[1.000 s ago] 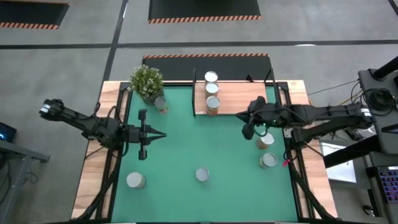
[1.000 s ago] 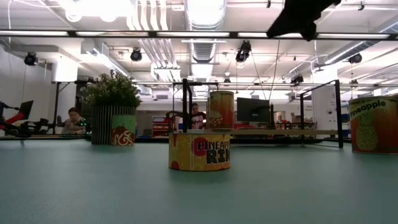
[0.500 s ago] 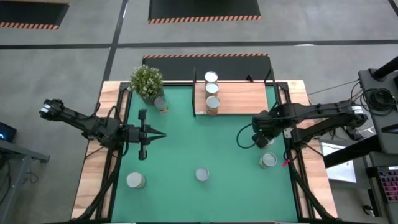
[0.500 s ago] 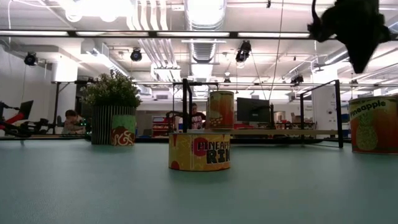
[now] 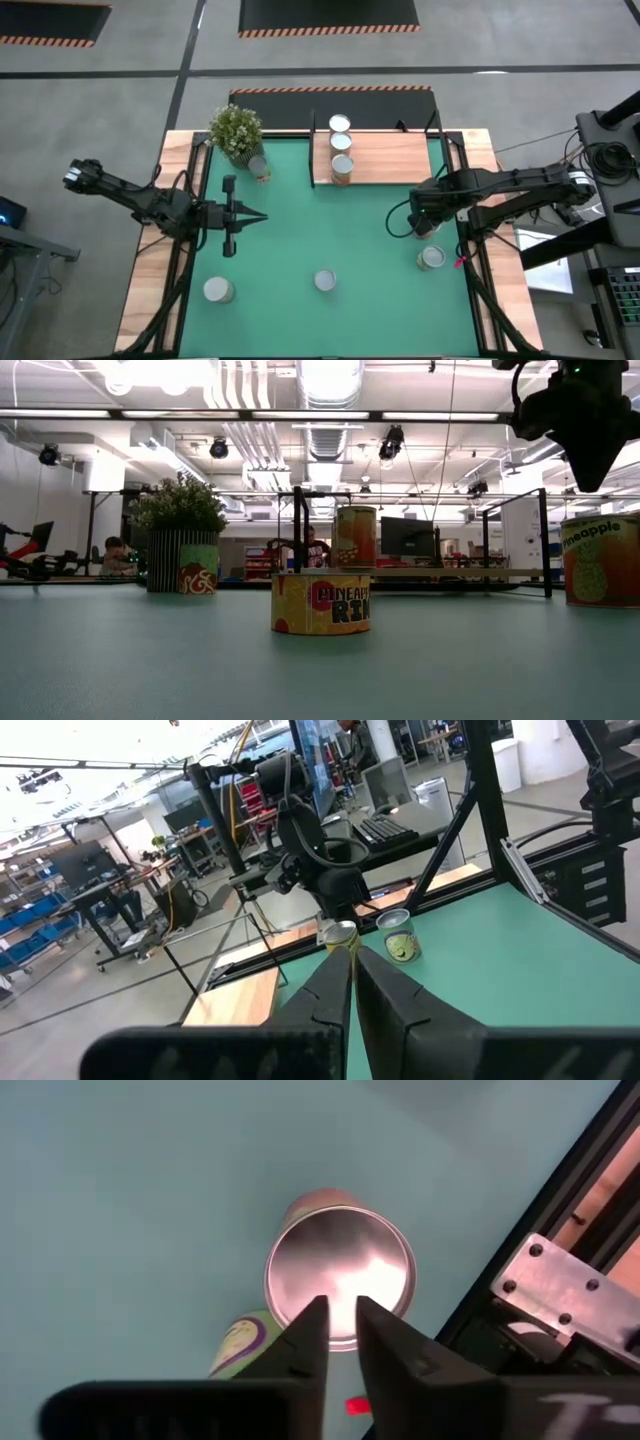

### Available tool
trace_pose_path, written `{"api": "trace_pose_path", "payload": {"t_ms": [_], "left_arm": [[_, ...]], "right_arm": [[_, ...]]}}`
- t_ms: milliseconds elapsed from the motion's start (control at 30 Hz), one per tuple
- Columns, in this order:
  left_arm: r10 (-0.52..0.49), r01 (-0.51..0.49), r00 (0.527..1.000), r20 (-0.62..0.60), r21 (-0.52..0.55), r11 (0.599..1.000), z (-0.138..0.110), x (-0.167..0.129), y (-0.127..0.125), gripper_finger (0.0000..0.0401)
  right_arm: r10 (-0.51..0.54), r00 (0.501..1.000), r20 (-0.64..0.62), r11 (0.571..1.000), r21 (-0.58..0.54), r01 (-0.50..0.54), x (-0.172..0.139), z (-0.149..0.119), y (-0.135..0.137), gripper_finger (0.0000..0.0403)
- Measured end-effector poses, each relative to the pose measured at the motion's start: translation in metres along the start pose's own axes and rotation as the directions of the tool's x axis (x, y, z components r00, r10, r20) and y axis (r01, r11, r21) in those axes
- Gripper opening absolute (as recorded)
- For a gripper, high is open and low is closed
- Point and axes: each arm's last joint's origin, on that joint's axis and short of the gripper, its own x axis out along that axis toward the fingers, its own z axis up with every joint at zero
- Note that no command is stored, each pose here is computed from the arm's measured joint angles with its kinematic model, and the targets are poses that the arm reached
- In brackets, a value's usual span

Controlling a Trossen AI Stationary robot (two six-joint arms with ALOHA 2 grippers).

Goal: Pick and place cans onto a shelf
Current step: Put the orange can on the shelf

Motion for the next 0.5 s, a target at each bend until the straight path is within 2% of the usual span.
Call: {"api": "trace_pose_path", "payload": {"t_ms": [133,267,500], "left_arm": [[0.000,0.000,1.000,0.000,0.000,1.000,0.0001,-0.0001,0.0001,0.0000],[0.000,0.000,1.000,0.000,0.000,1.000,0.0001,0.0000,0.0000,0.0000],[0.000,0.000,1.000,0.000,0.000,1.000,0.0001,0.0000,0.0001,0.0000]], "right_arm": [[-0.001,1.000,-0.001,1.000,0.018,0.001,0.0002,0.0000,0.0001,0.0111],[-0.005,1.000,-0.011,0.998,0.063,0.006,0.0008,0.0000,0.0004,0.0192],[-0.005,1.000,-0.013,0.997,0.072,0.006,0.0010,0.0000,0.0006,0.0317]]}}
